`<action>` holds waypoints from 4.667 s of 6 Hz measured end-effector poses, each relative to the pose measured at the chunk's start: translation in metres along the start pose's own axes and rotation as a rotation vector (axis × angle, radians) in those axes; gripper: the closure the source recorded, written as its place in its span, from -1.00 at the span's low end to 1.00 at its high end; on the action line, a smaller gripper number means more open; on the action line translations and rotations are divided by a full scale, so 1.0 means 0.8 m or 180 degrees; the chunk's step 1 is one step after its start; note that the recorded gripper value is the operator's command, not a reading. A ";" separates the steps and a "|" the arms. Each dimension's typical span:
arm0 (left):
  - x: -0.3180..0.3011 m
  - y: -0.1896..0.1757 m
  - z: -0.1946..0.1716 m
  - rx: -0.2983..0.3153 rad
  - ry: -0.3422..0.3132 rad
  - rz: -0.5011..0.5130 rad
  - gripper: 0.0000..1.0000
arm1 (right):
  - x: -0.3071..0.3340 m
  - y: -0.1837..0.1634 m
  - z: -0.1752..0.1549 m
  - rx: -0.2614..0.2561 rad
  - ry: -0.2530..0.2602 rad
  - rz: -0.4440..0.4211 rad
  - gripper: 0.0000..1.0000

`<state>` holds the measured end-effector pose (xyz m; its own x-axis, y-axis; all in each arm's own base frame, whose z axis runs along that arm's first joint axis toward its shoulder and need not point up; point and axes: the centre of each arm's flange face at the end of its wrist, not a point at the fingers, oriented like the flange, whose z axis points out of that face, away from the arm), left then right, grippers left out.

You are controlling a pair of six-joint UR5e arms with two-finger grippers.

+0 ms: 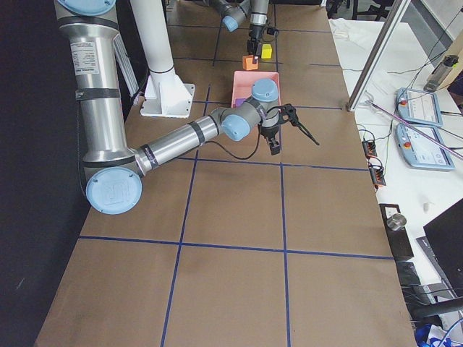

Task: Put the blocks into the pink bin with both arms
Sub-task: 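Carry the orange cube with the left gripper into the bin and release, then move the left gripper to the yellow cube and grasp it, then carry the yellow cube with the left gripper into the bin and release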

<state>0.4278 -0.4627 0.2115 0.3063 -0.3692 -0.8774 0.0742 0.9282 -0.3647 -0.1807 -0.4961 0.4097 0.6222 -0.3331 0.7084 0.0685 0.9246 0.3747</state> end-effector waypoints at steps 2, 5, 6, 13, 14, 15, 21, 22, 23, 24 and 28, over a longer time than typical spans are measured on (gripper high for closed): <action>0.001 0.004 0.003 0.0104 0.0015 0.0008 -1.00 | 0.001 0.002 0.000 -0.0007 -0.0001 0.0005 -0.77; -0.094 -0.049 -0.037 0.0347 -0.0169 0.0267 -1.00 | 0.000 0.002 0.000 -0.0004 -0.0003 0.0002 -0.78; -0.150 -0.076 -0.053 0.0431 -0.0335 0.0571 -1.00 | -0.001 0.001 -0.002 0.0005 -0.0007 -0.0006 -0.78; -0.333 -0.238 -0.053 0.0756 -0.1249 0.0965 -1.00 | -0.004 0.013 -0.012 0.0022 -0.0016 -0.0022 -0.81; -0.338 -0.238 -0.043 0.0733 -0.1266 0.0910 -1.00 | -0.003 0.014 -0.011 0.0017 -0.0013 -0.0020 -0.81; -0.337 -0.235 -0.032 0.0704 -0.1272 0.0873 -1.00 | -0.002 0.014 -0.011 0.0014 -0.0009 -0.0017 -0.81; -0.178 -0.196 -0.012 0.0757 -0.0797 0.0831 1.00 | -0.002 0.013 -0.008 0.0006 -0.0008 -0.0014 -0.81; -0.107 -0.151 -0.023 0.0776 -0.0480 0.0704 1.00 | -0.002 0.013 -0.008 0.0004 -0.0010 -0.0015 -0.81; -0.051 -0.083 -0.035 0.0703 -0.0147 0.0522 0.87 | -0.002 0.012 -0.008 0.0005 -0.0011 -0.0016 -0.81; -0.003 -0.014 -0.035 0.0547 0.0116 0.0351 0.19 | -0.002 0.011 -0.008 0.0005 -0.0012 -0.0019 -0.81; 0.046 0.070 0.069 0.0818 0.0293 0.0333 -1.00 | -0.002 0.013 -0.010 0.0008 -0.0012 -0.0017 -0.82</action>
<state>0.4956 -0.4214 0.1763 0.2385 -0.2627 -0.9349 0.2884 0.9385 -0.1901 -0.1750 -0.4842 0.4080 0.6190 -0.3389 0.7085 0.0698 0.9223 0.3801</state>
